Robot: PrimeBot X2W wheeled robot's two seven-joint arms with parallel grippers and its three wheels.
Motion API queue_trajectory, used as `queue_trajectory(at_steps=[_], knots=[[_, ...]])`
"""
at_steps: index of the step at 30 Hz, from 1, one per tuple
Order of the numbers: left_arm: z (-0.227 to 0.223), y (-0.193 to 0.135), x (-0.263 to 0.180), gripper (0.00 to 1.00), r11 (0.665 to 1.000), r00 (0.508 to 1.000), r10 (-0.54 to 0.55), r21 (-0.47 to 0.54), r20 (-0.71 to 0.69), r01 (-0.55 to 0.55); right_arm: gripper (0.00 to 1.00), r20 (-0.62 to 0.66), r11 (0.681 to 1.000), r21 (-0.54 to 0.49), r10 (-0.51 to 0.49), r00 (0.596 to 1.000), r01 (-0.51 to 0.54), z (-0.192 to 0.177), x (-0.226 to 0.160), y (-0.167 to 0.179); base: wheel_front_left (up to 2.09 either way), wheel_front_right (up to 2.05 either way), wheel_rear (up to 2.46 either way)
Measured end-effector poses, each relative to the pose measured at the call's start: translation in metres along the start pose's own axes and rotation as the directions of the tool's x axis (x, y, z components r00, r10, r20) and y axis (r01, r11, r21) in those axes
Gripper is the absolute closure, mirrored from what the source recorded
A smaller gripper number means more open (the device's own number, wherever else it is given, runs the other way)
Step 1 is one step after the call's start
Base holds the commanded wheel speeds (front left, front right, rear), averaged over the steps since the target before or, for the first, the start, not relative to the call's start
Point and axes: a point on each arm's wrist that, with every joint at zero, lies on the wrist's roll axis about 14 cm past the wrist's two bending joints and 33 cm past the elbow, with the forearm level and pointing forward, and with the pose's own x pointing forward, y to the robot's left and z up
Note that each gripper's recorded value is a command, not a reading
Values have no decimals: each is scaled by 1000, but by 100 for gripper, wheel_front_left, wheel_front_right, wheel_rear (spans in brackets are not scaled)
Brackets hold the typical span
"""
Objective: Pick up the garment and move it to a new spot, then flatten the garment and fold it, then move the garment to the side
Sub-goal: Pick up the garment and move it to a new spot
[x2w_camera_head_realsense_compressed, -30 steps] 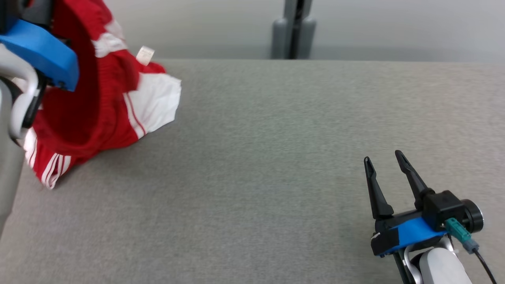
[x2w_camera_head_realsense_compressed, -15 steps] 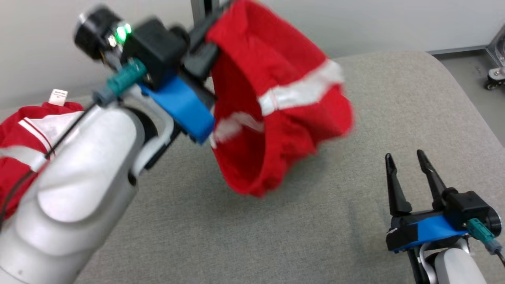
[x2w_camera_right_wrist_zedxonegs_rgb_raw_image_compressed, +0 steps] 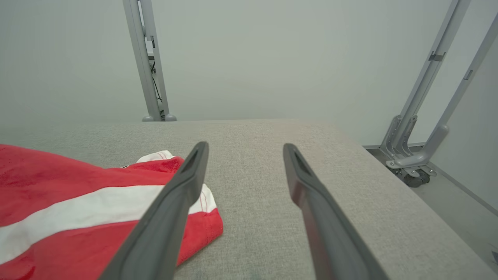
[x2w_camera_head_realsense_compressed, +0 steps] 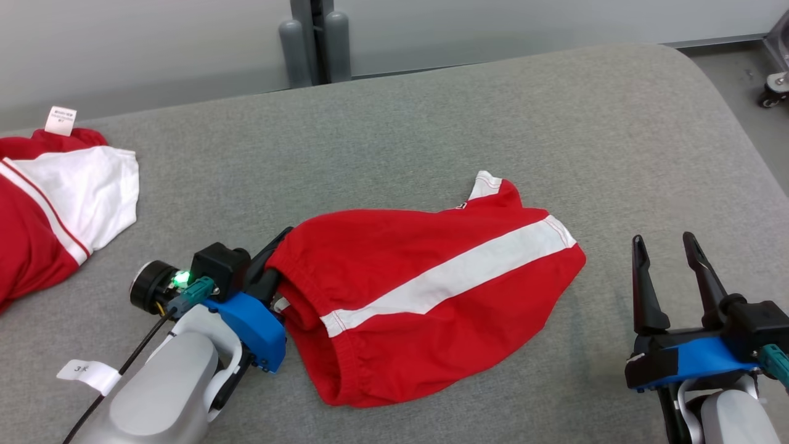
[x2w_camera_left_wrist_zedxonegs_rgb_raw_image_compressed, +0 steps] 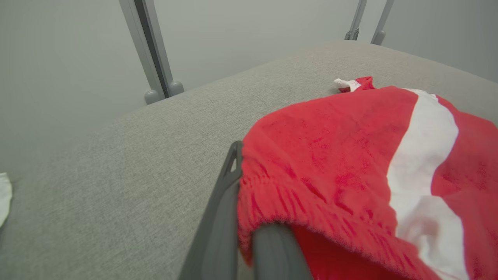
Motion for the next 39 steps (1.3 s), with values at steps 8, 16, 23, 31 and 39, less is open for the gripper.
queue_trajectory(at_steps=[8,16,23,31,39], knots=[[-11,20,-13,0,995,996,93,-36,-2,-93,0,-6,997,13,70,998,-70,-4,11,26,0,0,0],[-4,21,-38,0,987,988,149,-60,45,-146,0,13,993,20,114,993,-115,1,15,42,0,0,0],[-8,21,-71,0,975,976,212,-81,51,-207,0,32,989,15,145,989,-146,8,9,51,0,0,0],[-38,7,-101,0,970,973,228,-80,-25,-229,0,48,985,15,171,984,-172,14,0,59,0,0,0],[-58,-4,-115,0,975,975,205,-64,-82,-211,0,49,982,16,185,981,-186,14,-2,63,0,0,0]])
